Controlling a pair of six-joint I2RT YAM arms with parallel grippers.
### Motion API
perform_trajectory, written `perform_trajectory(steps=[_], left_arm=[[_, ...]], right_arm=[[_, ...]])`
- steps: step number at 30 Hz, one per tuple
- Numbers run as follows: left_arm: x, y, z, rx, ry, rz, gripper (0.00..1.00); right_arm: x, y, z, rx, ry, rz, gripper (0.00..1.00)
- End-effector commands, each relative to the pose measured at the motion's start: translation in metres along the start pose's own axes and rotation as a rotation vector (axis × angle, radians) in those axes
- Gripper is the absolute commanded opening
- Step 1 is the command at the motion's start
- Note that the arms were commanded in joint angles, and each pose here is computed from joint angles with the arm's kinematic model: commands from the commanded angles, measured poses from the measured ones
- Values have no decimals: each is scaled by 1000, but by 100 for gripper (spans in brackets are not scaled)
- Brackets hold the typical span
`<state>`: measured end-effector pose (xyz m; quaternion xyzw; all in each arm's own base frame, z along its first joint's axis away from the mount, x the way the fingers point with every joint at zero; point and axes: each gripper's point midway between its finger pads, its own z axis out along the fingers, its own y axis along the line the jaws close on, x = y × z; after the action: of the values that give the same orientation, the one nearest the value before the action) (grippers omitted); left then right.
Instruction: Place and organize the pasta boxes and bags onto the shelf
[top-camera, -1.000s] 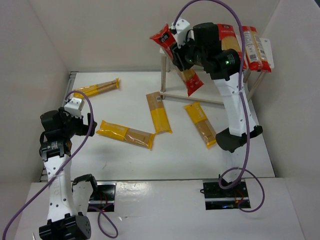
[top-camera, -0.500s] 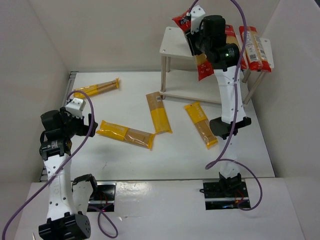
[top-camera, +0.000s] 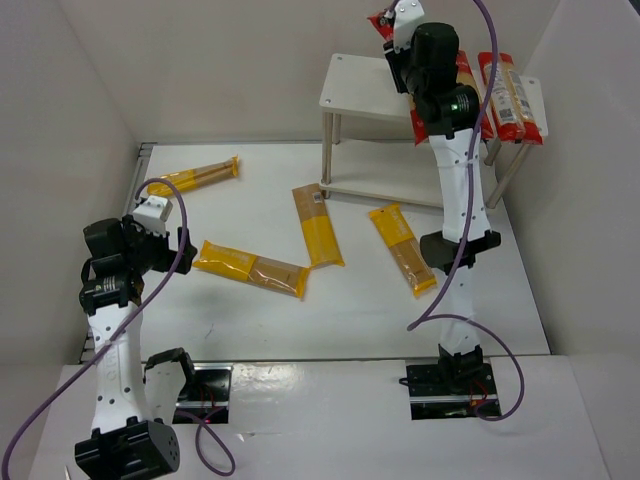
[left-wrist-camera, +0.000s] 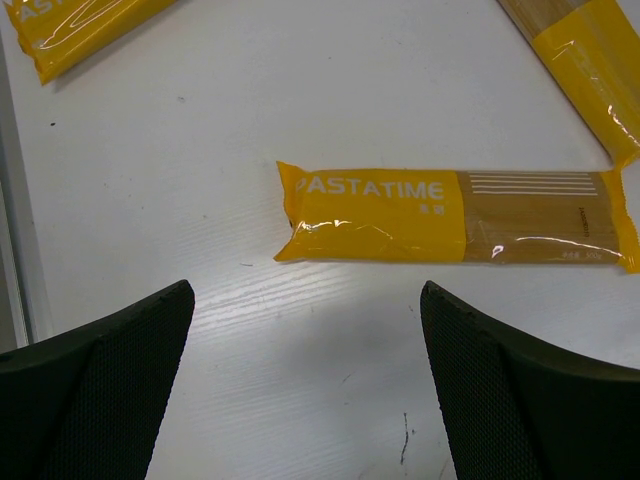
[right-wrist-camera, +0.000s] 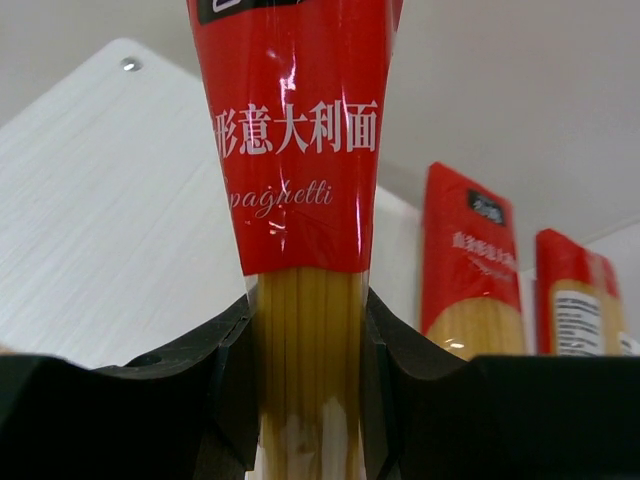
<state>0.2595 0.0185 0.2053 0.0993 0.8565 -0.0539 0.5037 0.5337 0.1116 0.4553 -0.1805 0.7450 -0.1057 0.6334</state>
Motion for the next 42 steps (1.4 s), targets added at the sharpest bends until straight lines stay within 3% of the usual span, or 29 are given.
perform_trajectory(steps=[1,11,19,22,23,24,26,27,42], left_arm=[[-19,-1,-5,13,-53,48,99],[-17,-1,-5,16,-45,43,99],[-16,0,-3,18,-38,48,99],[-16,0,-3,18,-38,48,99],[-16,0,-3,18,-38,48,99],[-16,0,-3,18,-38,48,99],[-16,0,-3,18,-38,48,99],[-16,0,-3,18,-38,48,99],[-19,-3,-7,21,-56,57,99]], right_arm=[[-52,-56,-2,218,-213,20,0],[11,-60,58,223,-90,4,0],[35,-54,72,207,-31,10,0],[41,-51,71,196,-7,29,28],[37,-52,68,199,-16,44,55],[41,-50,68,193,-2,54,69],[32,-47,58,154,-19,74,95],[29,-46,54,140,-25,83,100],[-41,-12,-49,-88,-115,226,100]])
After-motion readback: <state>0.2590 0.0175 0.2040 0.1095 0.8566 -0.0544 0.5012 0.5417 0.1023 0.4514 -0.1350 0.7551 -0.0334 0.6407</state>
